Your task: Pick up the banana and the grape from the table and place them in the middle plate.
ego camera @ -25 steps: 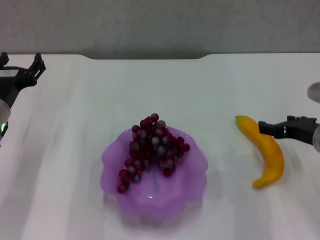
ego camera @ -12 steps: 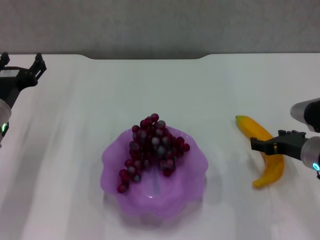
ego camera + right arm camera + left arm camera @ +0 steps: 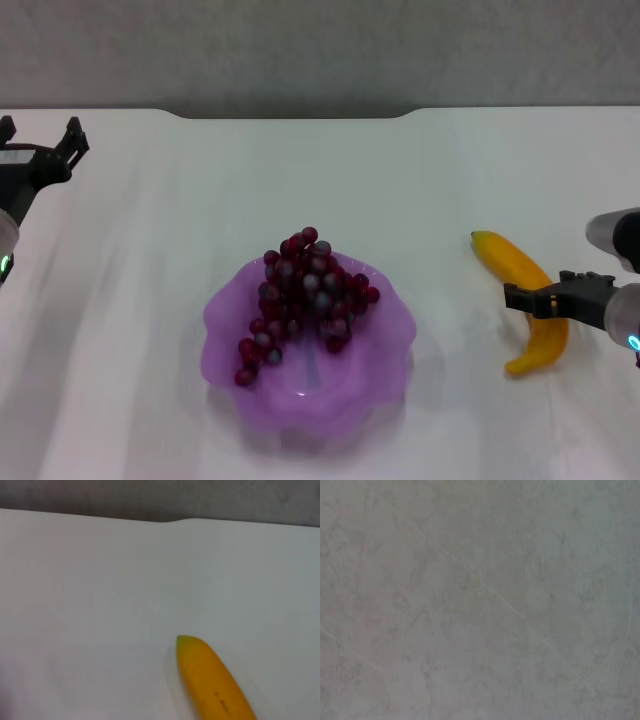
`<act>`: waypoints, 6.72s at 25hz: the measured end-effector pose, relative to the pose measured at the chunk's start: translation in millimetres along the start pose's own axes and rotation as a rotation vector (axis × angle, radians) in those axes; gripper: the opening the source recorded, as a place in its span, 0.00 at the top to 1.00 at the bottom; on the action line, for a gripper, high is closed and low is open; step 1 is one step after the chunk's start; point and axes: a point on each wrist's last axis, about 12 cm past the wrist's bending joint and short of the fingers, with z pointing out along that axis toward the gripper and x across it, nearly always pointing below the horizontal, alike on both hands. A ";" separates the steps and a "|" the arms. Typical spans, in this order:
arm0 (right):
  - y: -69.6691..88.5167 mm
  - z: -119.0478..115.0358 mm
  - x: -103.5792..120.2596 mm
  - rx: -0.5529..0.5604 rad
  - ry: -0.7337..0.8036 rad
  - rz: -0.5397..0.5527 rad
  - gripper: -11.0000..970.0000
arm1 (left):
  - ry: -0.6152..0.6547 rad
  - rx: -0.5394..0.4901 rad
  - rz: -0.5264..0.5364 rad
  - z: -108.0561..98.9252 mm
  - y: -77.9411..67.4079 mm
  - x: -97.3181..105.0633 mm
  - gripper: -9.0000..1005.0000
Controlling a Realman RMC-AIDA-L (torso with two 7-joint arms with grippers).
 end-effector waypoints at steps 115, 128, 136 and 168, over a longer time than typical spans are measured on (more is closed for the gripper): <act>155.6 -28.9 -42.1 -0.421 -0.108 -0.485 0.20 | 0.016 0.002 0.012 1.2 -1.2 0.4 0.14; 110.9 -42.2 -59.8 -0.250 -0.284 -0.376 0.08 | 0.022 0.000 0.015 -0.9 0.4 2.6 0.14; 63.9 -46.7 -70.5 -0.060 -0.452 -0.252 0.08 | 0.020 -0.002 0.014 -1.0 0.8 2.4 0.14; -27.8 -43.0 -30.5 0.313 -0.664 -0.033 0.08 | 0.018 -0.010 0.009 -1.0 2.3 2.7 0.14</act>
